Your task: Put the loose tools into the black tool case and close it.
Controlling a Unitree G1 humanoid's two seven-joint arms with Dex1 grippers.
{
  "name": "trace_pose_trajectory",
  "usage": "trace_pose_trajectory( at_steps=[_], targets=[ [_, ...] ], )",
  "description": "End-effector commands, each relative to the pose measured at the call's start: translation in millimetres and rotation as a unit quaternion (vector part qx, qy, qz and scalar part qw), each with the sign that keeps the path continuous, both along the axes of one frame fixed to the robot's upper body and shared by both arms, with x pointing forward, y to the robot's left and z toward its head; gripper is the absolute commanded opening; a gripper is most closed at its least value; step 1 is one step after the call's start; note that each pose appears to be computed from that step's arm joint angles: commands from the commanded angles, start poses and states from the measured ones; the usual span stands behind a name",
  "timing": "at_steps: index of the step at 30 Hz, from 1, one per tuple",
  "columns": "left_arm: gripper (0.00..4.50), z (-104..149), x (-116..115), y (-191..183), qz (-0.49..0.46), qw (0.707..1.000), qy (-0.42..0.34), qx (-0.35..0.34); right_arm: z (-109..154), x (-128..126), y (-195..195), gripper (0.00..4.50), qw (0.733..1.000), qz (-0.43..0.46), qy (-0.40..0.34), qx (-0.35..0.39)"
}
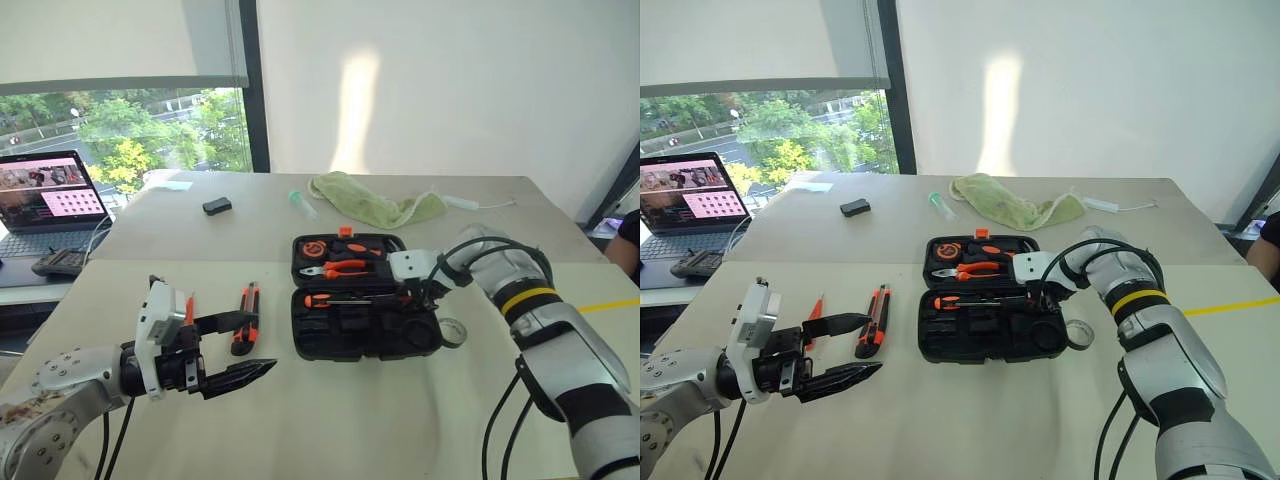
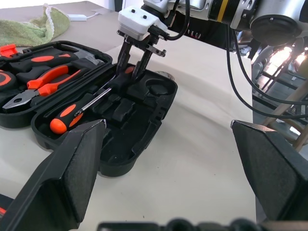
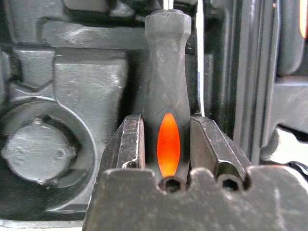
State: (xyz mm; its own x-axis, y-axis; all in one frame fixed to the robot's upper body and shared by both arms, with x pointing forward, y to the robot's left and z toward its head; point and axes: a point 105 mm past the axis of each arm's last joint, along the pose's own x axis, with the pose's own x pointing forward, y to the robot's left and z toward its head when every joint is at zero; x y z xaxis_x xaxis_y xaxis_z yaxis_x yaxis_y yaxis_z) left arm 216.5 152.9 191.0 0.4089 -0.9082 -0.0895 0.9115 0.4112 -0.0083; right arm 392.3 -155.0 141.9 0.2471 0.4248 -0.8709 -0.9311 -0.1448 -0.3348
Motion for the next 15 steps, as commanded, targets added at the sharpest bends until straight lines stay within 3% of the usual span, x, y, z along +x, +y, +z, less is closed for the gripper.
trace_pose_trajectory(
  at_steps=[1, 8, 10, 14, 15],
  targets=[
    [4.50, 3, -3, 1, -0.002, 1.000, -0.018, -0.001, 2, -8, 7, 1.00, 1.000, 0.025, 0.012, 0.005],
    [4.50, 4, -3, -3, -0.008, 1.000, -0.023, 0.002, -1, -4, 11, 1.00, 1.000, 0.011, 0.003, 0.008],
    [4.50, 5, -3, -3, -0.009, 1.000, -0.025, 0.003, 1, -4, 13, 2.00, 1.000, 0.010, 0.008, 0.022],
    [4.50, 6, -2, -2, -0.009, 1.000, -0.026, 0.003, 14, -4, 20, 3.20, 0.998, 0.019, -0.018, 0.059],
    [4.50, 5, -2, -2, -0.009, 1.000, -0.026, 0.003, 17, -5, 21, 3.20, 0.997, 0.020, -0.018, 0.068]
  ],
)
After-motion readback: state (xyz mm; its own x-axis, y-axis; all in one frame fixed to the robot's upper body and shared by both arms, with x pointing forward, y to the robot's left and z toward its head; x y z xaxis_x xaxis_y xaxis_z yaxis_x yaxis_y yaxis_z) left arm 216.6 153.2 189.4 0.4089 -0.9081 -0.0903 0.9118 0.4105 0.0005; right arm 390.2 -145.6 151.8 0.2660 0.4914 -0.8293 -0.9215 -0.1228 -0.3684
